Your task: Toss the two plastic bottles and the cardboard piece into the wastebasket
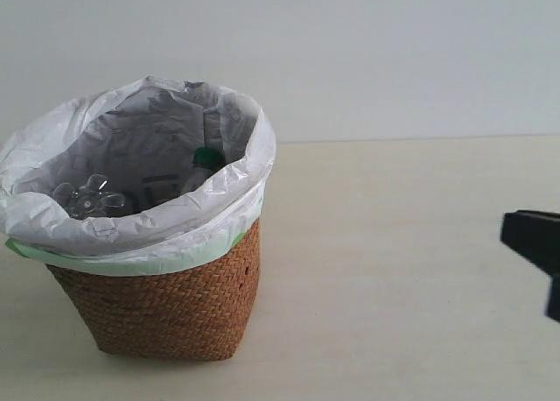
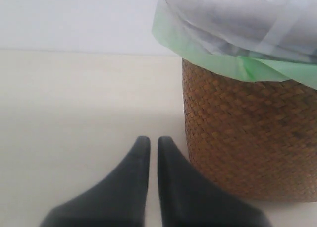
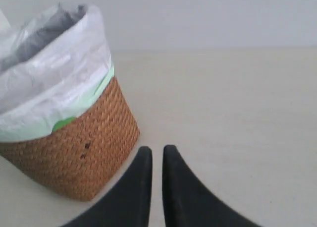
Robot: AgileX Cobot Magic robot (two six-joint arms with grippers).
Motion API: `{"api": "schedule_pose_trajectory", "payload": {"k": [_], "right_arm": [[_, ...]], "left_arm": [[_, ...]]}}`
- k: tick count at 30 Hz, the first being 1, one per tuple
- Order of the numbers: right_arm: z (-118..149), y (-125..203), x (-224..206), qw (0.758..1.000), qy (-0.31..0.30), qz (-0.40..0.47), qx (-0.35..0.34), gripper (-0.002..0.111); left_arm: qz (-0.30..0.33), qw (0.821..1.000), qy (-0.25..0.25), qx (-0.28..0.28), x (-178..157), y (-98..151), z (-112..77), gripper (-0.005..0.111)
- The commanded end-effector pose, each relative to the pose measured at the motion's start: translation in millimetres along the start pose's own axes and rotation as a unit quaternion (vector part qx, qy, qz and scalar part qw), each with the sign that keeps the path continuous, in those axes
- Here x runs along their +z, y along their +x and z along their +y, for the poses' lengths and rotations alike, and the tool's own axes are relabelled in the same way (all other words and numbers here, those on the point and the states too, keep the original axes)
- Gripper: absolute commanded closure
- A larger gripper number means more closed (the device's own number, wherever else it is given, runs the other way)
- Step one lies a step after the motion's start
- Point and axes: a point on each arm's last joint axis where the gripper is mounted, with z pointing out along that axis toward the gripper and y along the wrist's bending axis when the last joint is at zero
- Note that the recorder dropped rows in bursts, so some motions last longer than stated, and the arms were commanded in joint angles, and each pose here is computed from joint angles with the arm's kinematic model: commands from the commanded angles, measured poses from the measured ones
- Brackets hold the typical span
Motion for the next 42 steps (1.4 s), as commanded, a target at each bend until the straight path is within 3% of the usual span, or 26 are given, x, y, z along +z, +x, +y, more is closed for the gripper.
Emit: {"api": "schedule_pose_trajectory", "payload": {"k": [1,14,19,30,42], "right_arm": [[-13.1,11.8,-23.0,0.997,0.022,-0.066,0.037,0.104],[-22.6,62.4,-51.0,0.98,-0.028,-0.193,0.038,0.104],[-27.3,66.9,-49.2,0.985,0.005,-0.169,0.027,0.104],[-46.9,90.4,-47.0,0.986,0.127,-0.026,-0.105,0.104],[-48.2,92.2,-47.2,0.985,0.134,-0.015,-0.107,0.104]], "left_arm": [[0.0,1.0,-0.002,-0.004,0.1,0.8,0.3,0.101],[0.0,1.0,-0.002,-0.004,0.1,0.8,0.3,0.101],[-0.001,1.0,-0.002,-0.004,0.1,0.6,0.3,0.101],[-0.001,1.0,-0.002,-0.004,0.1,0.6,0.3,0.101],[-0.001,1.0,-0.002,-0.004,0.1,0.6,0.3,0.101]]}}
